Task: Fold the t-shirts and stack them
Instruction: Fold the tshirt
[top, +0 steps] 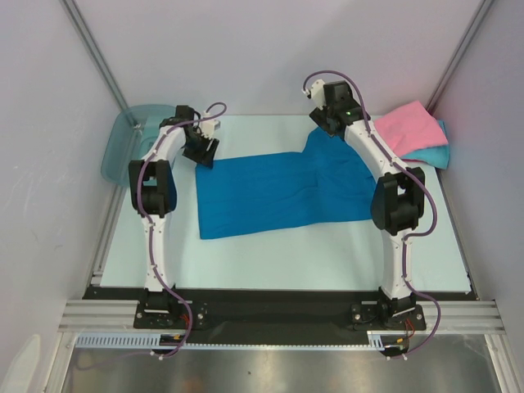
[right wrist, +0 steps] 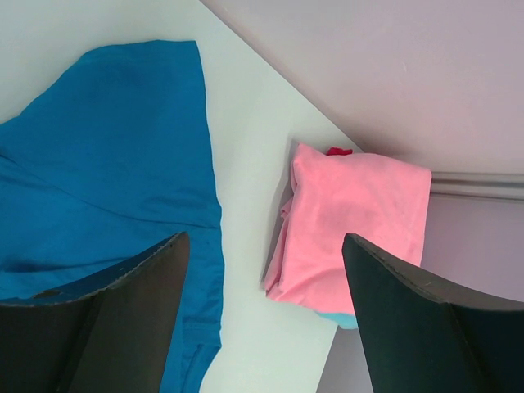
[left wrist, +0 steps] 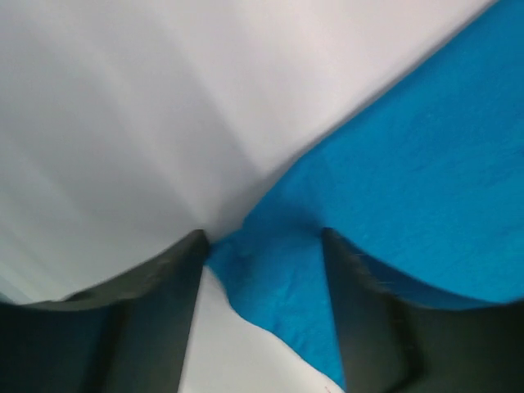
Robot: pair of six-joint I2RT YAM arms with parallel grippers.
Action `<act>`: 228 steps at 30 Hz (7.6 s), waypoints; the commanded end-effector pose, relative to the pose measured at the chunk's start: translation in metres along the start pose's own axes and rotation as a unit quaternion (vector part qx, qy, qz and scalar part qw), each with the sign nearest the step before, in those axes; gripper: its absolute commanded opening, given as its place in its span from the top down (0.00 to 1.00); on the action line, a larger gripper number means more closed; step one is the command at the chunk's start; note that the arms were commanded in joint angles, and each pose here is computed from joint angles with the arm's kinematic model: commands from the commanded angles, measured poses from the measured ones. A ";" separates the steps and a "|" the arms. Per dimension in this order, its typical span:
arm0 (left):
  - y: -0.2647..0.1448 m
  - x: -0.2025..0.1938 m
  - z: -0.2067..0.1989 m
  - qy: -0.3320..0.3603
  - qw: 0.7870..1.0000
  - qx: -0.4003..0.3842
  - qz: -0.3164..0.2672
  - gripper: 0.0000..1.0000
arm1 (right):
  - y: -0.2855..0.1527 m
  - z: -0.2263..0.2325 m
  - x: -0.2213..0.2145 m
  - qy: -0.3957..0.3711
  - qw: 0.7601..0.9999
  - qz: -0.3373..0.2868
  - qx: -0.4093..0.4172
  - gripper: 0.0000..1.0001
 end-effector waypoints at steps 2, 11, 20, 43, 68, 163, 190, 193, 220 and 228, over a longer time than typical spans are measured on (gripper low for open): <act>0.007 -0.013 -0.005 0.000 0.999 -0.016 0.029 0.28 | -0.013 -0.007 0.017 0.007 0.999 -0.030 -0.017 0.18; 0.006 -0.014 -0.006 0.021 0.999 -0.032 0.020 0.57 | -0.011 -0.005 0.018 0.008 0.999 -0.031 -0.015 0.17; 0.002 -0.011 -0.001 0.020 0.999 -0.017 0.021 0.82 | -0.011 0.000 0.013 0.005 1.000 -0.020 -0.009 0.17; -0.054 0.035 -0.033 0.133 0.990 0.055 0.007 1.00 | 0.076 -0.002 -0.043 0.190 0.976 0.059 0.083 0.18; -0.120 0.054 -0.075 0.272 0.951 0.131 0.066 1.00 | 0.150 0.044 -0.078 0.234 0.944 0.012 0.233 0.18; -0.116 0.059 -0.076 0.323 0.931 0.163 0.054 1.00 | 0.086 -0.003 -0.106 0.334 0.888 0.112 0.297 0.42; -0.115 0.064 -0.085 0.328 0.931 0.155 0.047 1.00 | 0.043 -0.028 -0.118 0.338 0.880 0.136 0.304 0.42; -0.116 0.063 -0.087 0.327 0.931 0.154 0.046 1.00 | 0.046 -0.025 -0.117 0.337 0.879 0.135 0.309 0.43; -0.117 0.064 -0.092 0.332 0.929 0.158 0.048 1.00 | 0.080 -0.022 -0.140 0.343 0.876 0.148 0.306 0.45; -0.117 0.066 -0.093 0.335 0.927 0.160 0.048 1.00 | 0.079 -0.017 -0.136 0.344 0.870 0.143 0.321 0.49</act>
Point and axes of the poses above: each gripper's point midway between its finger pads, its own y axis out along the fingers, its own z axis along the line the jaws close on, x = y × z, the point moved 6 cm from there along -y, back along the fingers, and after that the axes turned 13 degrees about y, right-handed, at the moved point
